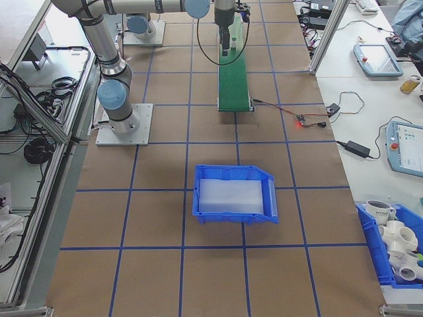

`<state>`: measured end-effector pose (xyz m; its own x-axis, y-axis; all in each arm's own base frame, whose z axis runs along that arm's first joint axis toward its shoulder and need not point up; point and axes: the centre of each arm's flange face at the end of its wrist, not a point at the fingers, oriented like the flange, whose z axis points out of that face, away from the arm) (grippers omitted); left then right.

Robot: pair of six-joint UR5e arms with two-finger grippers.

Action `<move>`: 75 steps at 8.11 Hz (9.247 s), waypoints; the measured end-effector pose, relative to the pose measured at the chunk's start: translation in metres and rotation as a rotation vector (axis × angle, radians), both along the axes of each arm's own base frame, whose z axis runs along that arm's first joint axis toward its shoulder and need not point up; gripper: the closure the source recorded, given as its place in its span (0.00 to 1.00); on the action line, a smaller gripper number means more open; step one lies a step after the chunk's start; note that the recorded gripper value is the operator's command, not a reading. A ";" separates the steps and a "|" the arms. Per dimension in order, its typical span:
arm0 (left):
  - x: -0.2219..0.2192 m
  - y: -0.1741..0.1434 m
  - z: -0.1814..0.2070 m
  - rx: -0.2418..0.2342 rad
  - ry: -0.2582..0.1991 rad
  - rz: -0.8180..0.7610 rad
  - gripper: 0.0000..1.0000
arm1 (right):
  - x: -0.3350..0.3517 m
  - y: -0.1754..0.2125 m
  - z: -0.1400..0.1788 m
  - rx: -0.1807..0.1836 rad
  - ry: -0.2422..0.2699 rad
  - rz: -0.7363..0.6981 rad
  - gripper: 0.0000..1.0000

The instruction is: Move button from left to right

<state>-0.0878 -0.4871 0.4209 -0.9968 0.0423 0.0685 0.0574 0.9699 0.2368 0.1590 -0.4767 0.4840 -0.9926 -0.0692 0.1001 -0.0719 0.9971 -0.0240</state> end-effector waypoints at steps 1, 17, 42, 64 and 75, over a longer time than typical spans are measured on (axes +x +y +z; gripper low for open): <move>0.000 0.000 0.000 0.000 0.000 0.000 0.00 | 0.000 0.000 0.000 0.000 0.001 0.001 0.00; 0.000 0.000 0.000 -0.007 0.000 -0.003 0.00 | 0.007 -0.059 -0.067 -0.012 -0.121 0.016 0.00; 0.000 -0.001 0.005 -0.030 0.002 -0.024 0.00 | -0.375 -0.115 -0.109 0.058 -0.022 0.129 1.00; 0.002 -0.009 0.041 -0.118 -0.054 -0.021 0.00 | -0.336 -0.015 0.008 -0.016 -0.035 0.210 0.00; -0.002 -0.011 0.053 -0.160 -0.041 -0.023 0.00 | 0.010 0.008 0.031 -0.048 -0.032 -0.076 0.00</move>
